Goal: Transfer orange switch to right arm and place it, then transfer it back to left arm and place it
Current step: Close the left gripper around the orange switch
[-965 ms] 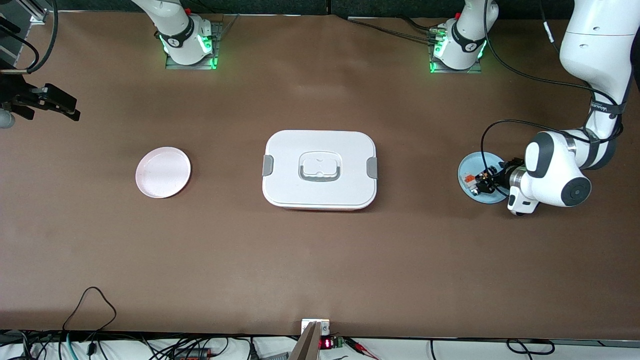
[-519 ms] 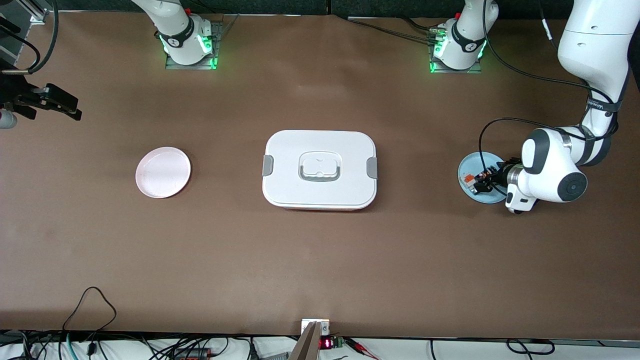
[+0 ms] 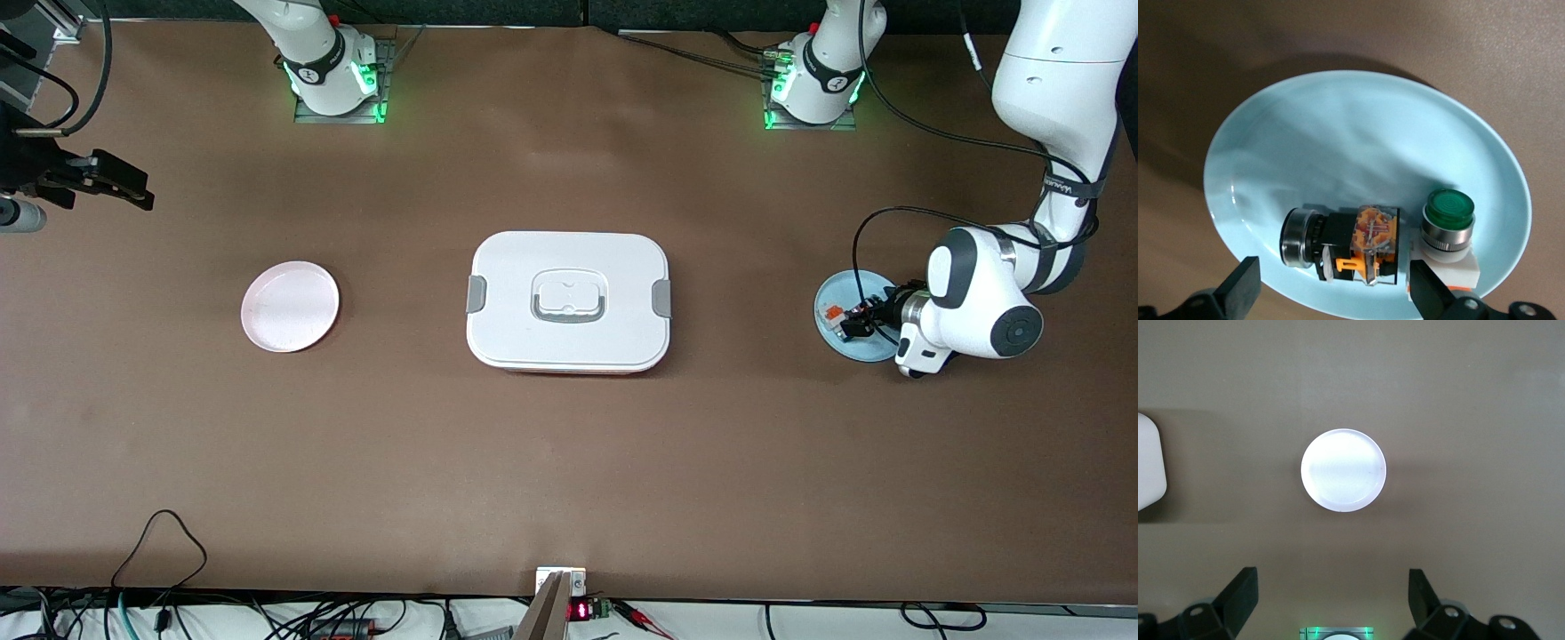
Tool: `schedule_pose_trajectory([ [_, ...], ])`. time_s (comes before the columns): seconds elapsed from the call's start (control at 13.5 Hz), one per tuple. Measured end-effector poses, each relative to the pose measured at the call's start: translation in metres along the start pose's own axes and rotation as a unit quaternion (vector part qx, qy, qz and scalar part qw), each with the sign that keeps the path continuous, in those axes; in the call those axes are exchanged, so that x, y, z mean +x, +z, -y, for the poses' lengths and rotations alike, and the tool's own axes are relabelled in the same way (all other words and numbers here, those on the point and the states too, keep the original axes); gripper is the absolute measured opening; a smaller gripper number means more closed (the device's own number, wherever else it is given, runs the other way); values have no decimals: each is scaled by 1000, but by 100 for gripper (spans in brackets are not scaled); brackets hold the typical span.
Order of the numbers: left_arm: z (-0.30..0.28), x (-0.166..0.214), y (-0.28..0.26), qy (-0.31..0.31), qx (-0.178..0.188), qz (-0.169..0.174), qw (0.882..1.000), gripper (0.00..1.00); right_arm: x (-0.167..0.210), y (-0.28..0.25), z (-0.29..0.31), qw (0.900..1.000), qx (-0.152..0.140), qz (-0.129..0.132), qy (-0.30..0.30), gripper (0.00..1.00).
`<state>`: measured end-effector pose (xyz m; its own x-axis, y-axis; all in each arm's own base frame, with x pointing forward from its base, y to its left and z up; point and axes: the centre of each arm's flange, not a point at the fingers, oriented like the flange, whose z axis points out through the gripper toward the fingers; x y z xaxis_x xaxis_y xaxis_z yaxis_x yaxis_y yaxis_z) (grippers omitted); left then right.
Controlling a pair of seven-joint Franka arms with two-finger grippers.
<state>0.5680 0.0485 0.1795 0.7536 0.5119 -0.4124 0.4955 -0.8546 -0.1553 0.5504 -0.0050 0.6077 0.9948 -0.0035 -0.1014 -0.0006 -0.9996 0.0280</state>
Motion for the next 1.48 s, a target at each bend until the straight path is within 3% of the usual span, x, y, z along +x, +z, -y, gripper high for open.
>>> schedule_pose_trajectory([
  [1.48, 5, 0, -3, 9, -4, -10, 1000, 100, -2, 2, 2, 1000, 0, 8, -1, 100],
])
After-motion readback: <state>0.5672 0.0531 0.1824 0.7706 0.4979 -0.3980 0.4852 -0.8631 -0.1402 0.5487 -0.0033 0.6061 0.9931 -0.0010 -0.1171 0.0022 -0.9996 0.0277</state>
